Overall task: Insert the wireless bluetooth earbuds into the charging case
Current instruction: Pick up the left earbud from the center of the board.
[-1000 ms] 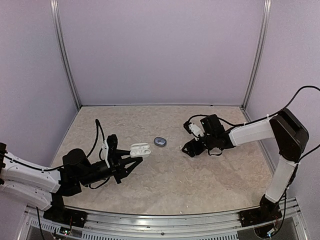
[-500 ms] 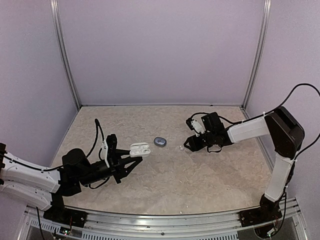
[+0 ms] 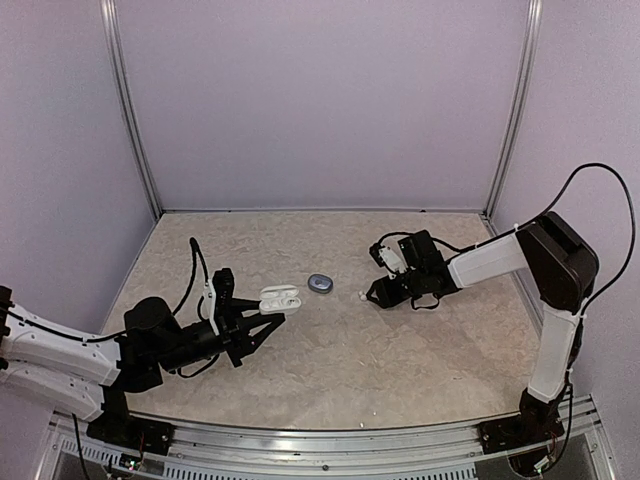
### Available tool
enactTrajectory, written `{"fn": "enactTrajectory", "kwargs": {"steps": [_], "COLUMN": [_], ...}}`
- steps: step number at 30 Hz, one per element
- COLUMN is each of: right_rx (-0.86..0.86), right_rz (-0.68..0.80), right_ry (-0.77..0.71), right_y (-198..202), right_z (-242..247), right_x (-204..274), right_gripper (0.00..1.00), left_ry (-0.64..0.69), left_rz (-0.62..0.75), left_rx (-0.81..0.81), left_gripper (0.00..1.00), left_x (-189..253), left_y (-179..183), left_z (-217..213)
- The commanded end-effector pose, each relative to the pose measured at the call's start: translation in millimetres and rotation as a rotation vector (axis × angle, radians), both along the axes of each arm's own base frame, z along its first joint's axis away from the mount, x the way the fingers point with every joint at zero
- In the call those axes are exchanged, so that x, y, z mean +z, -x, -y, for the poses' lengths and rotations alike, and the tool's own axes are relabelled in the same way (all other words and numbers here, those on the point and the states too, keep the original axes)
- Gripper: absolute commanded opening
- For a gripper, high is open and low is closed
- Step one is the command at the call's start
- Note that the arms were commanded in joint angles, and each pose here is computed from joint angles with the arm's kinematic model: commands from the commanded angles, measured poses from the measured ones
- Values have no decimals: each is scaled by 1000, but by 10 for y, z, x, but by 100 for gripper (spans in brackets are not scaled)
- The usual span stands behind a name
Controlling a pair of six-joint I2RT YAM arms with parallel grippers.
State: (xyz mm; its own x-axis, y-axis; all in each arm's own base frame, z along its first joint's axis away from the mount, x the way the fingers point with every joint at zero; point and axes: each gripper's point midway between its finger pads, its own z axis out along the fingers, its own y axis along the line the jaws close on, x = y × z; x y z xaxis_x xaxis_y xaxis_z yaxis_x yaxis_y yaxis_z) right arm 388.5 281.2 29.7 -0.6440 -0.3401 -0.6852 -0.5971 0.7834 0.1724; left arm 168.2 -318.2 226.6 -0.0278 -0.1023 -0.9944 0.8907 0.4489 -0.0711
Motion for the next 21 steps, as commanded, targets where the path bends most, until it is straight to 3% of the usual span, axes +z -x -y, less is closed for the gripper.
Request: {"fn": "enactTrajectory", "kwargs": {"steps": [1, 21], "right_rx": [-17, 10], "right_rz": [30, 12], "right_ry": [-35, -46], "right_y": [-118, -137], "right_z": [-34, -111], "right_x": [119, 67], "right_gripper": [50, 51], "left_ry": [20, 14], "left_rz": [26, 30], "left_rx": [0, -5], "left_gripper": [3, 3], "left_x": [80, 64], "left_y": [-5, -6], "left_z": [-17, 1]}}
